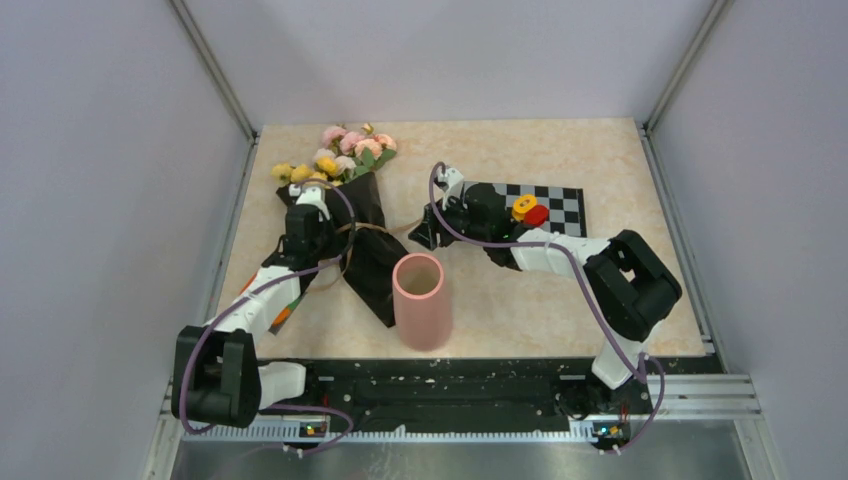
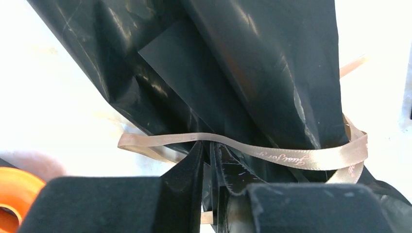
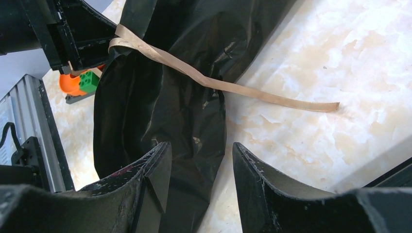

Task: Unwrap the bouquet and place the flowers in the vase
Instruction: Untie the ribbon from the wrapping paper.

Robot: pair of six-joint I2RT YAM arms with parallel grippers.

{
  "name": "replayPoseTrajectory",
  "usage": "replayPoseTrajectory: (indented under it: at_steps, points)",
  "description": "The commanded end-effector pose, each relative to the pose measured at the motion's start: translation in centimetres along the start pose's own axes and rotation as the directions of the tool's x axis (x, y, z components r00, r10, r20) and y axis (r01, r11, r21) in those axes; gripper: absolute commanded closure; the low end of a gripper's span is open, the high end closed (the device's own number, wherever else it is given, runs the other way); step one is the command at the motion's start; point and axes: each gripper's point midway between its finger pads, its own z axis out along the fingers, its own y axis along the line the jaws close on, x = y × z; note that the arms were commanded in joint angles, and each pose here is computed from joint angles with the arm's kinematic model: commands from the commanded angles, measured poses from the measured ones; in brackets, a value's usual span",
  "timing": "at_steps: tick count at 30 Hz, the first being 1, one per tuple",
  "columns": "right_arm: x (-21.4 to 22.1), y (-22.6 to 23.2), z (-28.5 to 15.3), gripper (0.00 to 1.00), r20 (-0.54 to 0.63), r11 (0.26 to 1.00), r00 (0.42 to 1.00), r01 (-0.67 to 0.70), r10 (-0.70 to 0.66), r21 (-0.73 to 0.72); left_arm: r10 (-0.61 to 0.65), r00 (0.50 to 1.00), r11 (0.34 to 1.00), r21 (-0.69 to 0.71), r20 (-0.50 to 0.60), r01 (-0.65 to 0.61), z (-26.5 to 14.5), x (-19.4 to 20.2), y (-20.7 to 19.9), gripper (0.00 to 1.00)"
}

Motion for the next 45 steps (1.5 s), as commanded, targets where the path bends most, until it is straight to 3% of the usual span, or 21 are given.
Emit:
replayPoseTrajectory:
  at_steps: [1, 3, 8, 20, 29, 45]
  points:
    - [-2.7, 0.6, 0.3, 0.49, 0.046, 0.999, 0.999, 0.028, -0.026, -0.029, 0.004, 0.994, 1.000, 0.029, 0.109, -0.007, -0.3, -3.1, -0.9, 0.89]
    - [-2.5, 0.7, 0.4, 0.49, 0.039, 0.999, 0.999, 0.027, -0.026, -0.034, -0.006, 0.993, 1.000, 0.023, 0.120, 0.003, -0.6, -3.1, -0.8, 0.88]
    - [-2.4, 0.9, 0.4, 0.49, 0.038, 0.998, 0.999, 0.027, -0.025, -0.050, 0.018, 0.985, 1.000, 0.011, 0.169, -0.020, -1.5, -3.9, -0.4, 0.69]
    - [-2.5, 1.2, 0.5, 0.48, 0.031, 0.998, 0.999, 0.027, -0.025, -0.064, 0.118, 0.978, 0.991, 0.034, 0.170, -0.126, -1.2, -4.4, -0.9, 0.50]
    - [-2.3, 1.2, 0.5, 0.48, 0.018, 0.997, 0.999, 0.029, -0.028, -0.066, 0.172, 0.977, 0.985, -0.004, 0.127, -0.173, 0.9, -3.8, -0.2, 0.47]
    - [-1.9, 1.1, 0.5, 0.48, -0.007, 0.997, 1.000, 0.029, -0.030, -0.066, 0.210, 0.957, 0.978, -0.040, 0.200, -0.206, 1.9, -5.6, 0.1, 0.42]
